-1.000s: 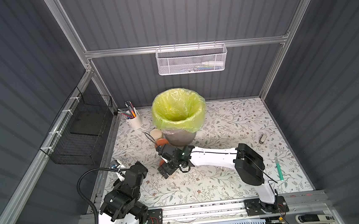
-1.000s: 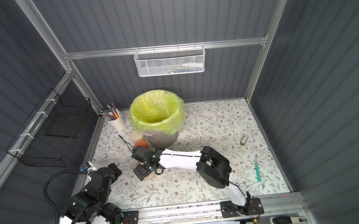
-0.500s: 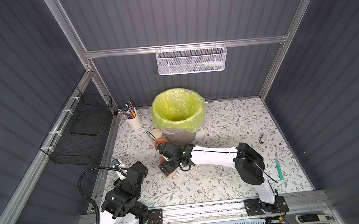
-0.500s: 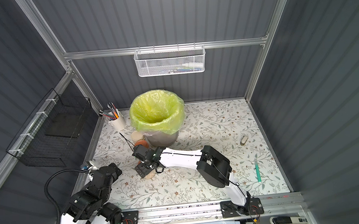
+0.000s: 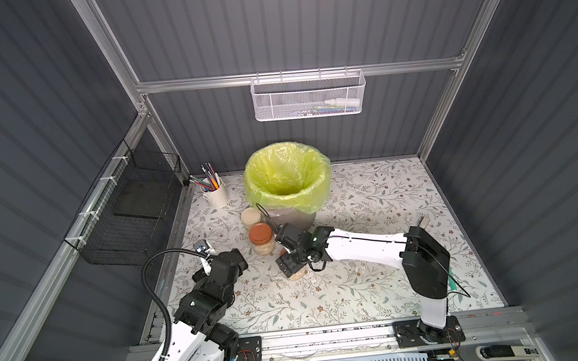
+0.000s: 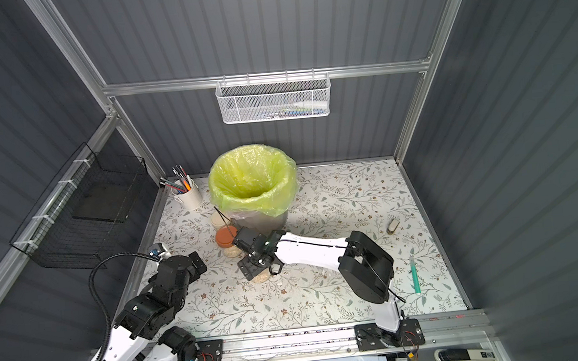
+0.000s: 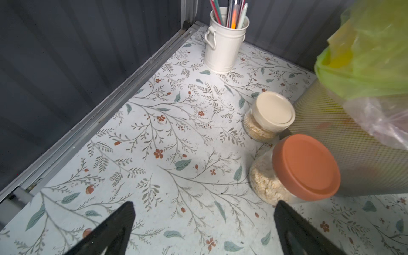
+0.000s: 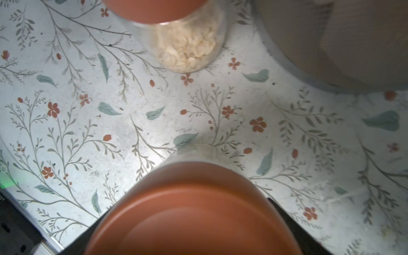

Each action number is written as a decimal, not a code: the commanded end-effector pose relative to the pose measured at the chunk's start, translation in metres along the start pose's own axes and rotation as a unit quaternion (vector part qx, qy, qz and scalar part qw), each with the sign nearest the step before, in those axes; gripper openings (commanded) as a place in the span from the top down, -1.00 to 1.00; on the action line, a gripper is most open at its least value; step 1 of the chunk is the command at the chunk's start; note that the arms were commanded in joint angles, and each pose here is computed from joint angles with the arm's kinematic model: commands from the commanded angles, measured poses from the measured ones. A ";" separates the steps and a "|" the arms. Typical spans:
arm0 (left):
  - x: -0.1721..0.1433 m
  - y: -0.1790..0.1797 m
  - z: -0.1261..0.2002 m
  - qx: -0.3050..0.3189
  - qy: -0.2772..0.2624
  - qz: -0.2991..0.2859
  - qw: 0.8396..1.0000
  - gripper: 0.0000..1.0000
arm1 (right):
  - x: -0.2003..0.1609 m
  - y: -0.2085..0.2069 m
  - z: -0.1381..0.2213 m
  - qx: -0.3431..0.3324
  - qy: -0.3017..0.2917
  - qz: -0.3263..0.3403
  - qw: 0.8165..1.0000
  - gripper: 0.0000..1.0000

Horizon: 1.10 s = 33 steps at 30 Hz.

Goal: Empty expired oatmeal from jars
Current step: Pick up the jar from the center of the board.

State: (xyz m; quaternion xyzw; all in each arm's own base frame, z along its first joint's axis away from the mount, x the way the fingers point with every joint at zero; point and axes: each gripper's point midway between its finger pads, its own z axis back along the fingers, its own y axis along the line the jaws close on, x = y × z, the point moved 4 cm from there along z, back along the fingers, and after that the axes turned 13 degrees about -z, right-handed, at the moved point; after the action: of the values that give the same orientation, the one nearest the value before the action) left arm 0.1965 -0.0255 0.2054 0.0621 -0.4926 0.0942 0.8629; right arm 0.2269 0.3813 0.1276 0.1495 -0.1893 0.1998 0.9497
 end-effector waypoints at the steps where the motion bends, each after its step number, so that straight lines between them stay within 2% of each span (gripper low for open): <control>1: 0.016 -0.021 0.000 -0.068 -0.048 -0.017 0.996 -1.00 | 0.011 -0.010 0.023 -0.004 -0.034 -0.024 0.999 -0.30; 6: 0.022 -0.059 -0.007 -0.162 -0.059 -0.048 0.984 -0.99 | 0.004 -0.034 0.038 -0.014 -0.034 -0.051 0.998 -0.30; 10: 0.032 -0.087 -0.003 -0.237 -0.082 -0.068 0.966 -0.99 | -0.005 -0.055 0.048 -0.024 -0.029 -0.073 0.997 -0.30; 17: 0.049 -0.128 0.010 -0.309 -0.121 -0.121 0.935 -0.99 | -0.015 -0.103 0.075 -0.041 -0.049 -0.152 0.986 -0.30; 21: 0.045 -0.168 0.027 -0.376 -0.141 -0.175 0.899 -0.99 | -0.022 -0.131 0.089 -0.064 -0.059 -0.189 0.978 -0.30; 25: 0.039 -0.205 0.037 -0.439 -0.124 -0.215 0.863 -1.00 | -0.026 -0.153 0.104 -0.067 -0.068 -0.222 0.970 -0.31; 27: 0.033 -0.217 0.048 -0.458 -0.135 -0.236 0.847 -1.00 | -0.029 -0.163 0.112 -0.065 -0.074 -0.241 0.966 -0.31; 33: 0.017 -0.237 0.077 -0.486 -0.158 -0.280 0.813 -1.00 | -0.036 -0.183 0.141 -0.033 -0.088 -0.286 0.954 -0.31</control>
State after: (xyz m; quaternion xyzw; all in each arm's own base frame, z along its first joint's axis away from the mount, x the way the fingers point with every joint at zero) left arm 0.2018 -0.2556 0.2367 -0.2141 -0.5407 -0.3832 0.7176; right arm 0.2343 0.1642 0.1809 0.1496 -0.2226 -0.0843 0.9597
